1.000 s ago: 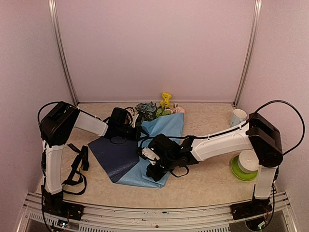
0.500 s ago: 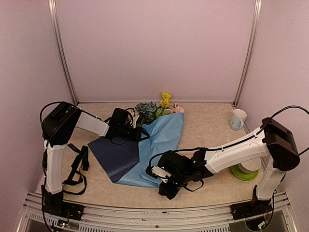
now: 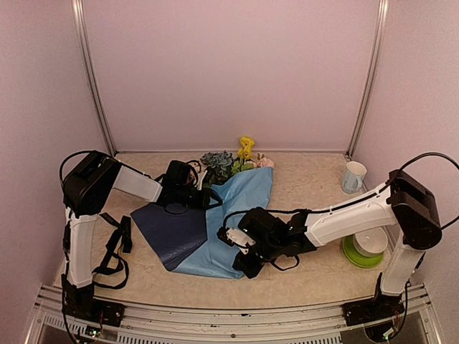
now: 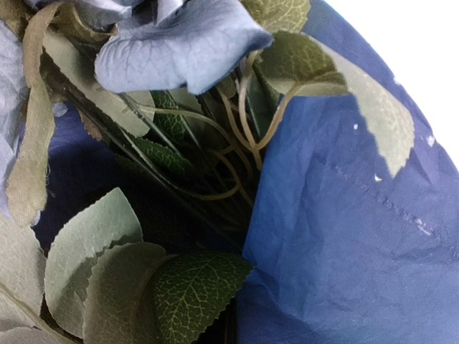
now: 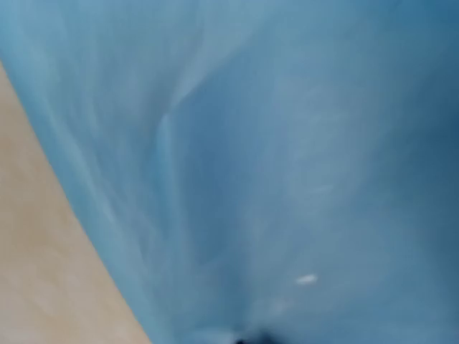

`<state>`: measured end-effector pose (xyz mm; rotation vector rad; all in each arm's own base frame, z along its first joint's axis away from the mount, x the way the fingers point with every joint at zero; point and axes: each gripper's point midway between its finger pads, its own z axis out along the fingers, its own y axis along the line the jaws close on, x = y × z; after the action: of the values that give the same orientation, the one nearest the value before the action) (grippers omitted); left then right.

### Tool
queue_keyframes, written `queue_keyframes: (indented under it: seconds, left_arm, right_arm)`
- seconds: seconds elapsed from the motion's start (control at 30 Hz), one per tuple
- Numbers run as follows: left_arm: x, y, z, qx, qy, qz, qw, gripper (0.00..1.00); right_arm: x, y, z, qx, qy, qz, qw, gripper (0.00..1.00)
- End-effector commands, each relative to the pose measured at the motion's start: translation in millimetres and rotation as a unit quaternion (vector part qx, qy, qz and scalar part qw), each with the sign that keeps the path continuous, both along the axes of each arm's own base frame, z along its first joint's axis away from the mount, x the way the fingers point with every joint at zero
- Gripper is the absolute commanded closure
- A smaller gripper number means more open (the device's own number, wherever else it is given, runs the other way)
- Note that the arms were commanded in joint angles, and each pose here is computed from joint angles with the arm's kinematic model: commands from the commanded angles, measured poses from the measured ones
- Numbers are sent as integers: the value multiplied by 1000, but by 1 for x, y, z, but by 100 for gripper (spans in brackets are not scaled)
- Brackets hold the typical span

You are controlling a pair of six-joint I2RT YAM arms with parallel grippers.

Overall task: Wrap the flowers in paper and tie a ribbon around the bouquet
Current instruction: Press the fold line on the 2/3-folded wrapping paper.

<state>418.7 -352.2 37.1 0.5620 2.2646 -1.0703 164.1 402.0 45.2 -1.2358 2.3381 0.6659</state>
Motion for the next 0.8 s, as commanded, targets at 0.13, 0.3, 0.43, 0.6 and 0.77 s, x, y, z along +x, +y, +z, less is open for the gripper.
queue_keyframes:
  seconds: [0.13,0.3,0.43,0.6,0.77]
  left_arm:
    - [2,4,-11,13,3,-6,1000,100]
    - [3,4,-9,14,0,-9,1000,100]
    - [2,3,-8,11,1,-9,1000,100]
    - [1,4,-9,11,4,-7,1000,100]
    - [0,4,-9,11,4,-7,1000,100]
  right_arm:
    - [-44,-40,-37,-56,56,12,997,100]
    - [-50,-51,-13,-43,55,5,998,100]
    - [-19,-43,19,24,43,-38,998,96]
    - [39,-50,25,111,130,-153,973,82]
    - [66,-50,10,120,169,-211,955,66]
